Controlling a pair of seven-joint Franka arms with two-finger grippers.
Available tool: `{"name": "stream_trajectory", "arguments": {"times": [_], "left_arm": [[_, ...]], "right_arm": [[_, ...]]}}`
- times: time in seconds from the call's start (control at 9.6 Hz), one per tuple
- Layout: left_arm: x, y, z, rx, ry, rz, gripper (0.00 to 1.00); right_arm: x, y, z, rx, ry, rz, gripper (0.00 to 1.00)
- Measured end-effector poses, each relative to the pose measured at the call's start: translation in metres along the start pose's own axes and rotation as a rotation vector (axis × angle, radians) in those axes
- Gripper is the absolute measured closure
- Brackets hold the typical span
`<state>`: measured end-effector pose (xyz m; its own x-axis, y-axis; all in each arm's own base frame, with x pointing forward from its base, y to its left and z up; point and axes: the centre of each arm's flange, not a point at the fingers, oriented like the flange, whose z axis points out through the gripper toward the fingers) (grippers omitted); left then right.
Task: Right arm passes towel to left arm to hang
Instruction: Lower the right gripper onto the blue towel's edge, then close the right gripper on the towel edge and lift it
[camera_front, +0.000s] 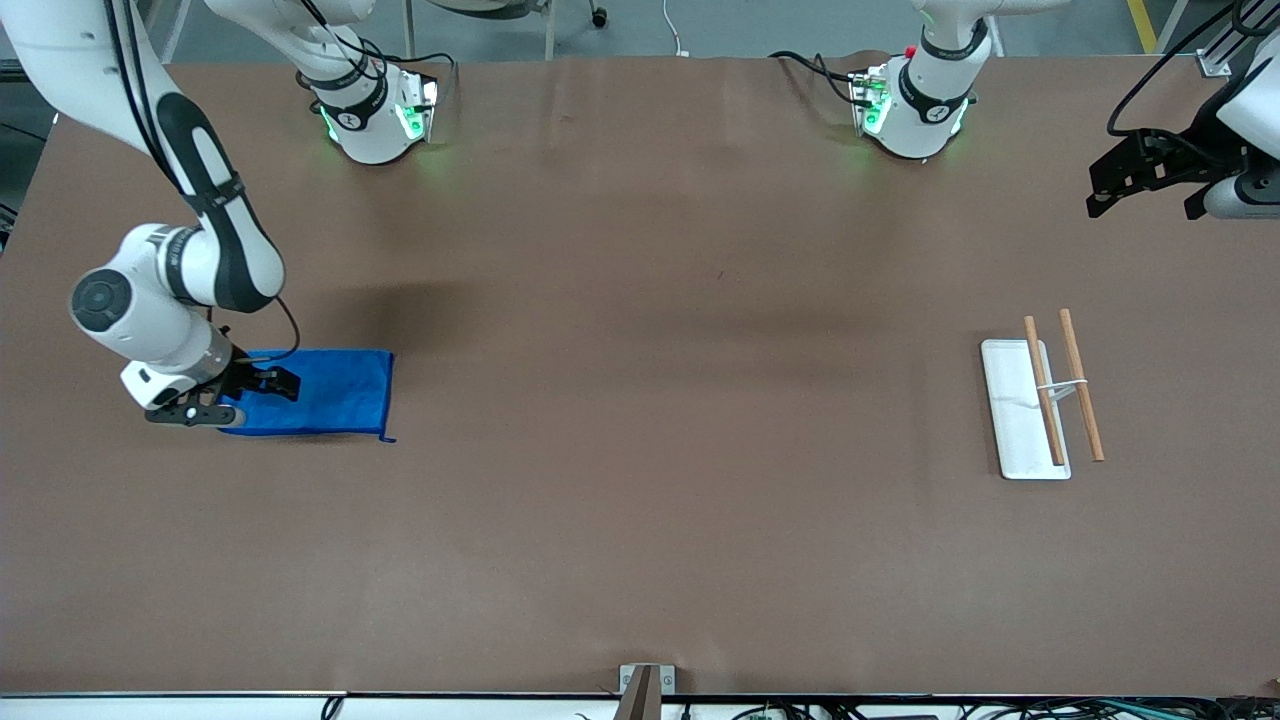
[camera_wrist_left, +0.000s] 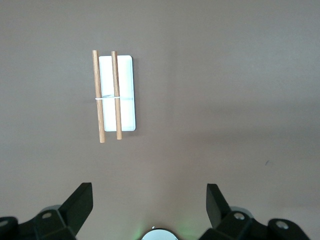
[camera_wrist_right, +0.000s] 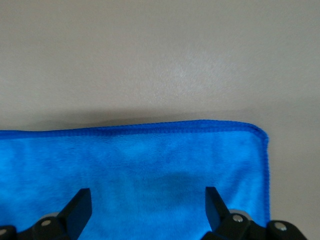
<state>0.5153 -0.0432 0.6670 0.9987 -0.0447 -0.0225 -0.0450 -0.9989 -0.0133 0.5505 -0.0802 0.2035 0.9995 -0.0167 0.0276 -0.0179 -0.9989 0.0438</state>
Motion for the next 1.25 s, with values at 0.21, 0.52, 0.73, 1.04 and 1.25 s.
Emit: {"name": "stream_trajectory", "arguments": {"times": [0.21, 0.52, 0.73, 1.04, 1.25], "left_arm": [[0.0, 0.0, 0.0, 0.0, 0.0, 0.0, 0.0], [0.0, 0.0, 0.0, 0.0, 0.0, 0.001, 0.0], [0.0, 0.0, 0.0, 0.0, 0.0, 0.002, 0.0], [0.0, -0.002, 0.0, 0.0, 0.0, 0.0, 0.0], [0.0, -0.002, 0.0, 0.0, 0.0, -0.001, 0.0]], "right_arm": [[-0.004, -0.002, 0.015, 0.0, -0.017, -0.003, 0.02], [-0.006, -0.002, 0.024, 0.0, -0.032, -0.005, 0.14], [-0.007, -0.002, 0.027, 0.0, -0.037, -0.005, 0.51], [-0.006, -0.004, 0.026, 0.003, -0.05, -0.006, 0.96], [0.005, -0.003, 0.01, 0.014, -0.146, -0.006, 0.98]]}}
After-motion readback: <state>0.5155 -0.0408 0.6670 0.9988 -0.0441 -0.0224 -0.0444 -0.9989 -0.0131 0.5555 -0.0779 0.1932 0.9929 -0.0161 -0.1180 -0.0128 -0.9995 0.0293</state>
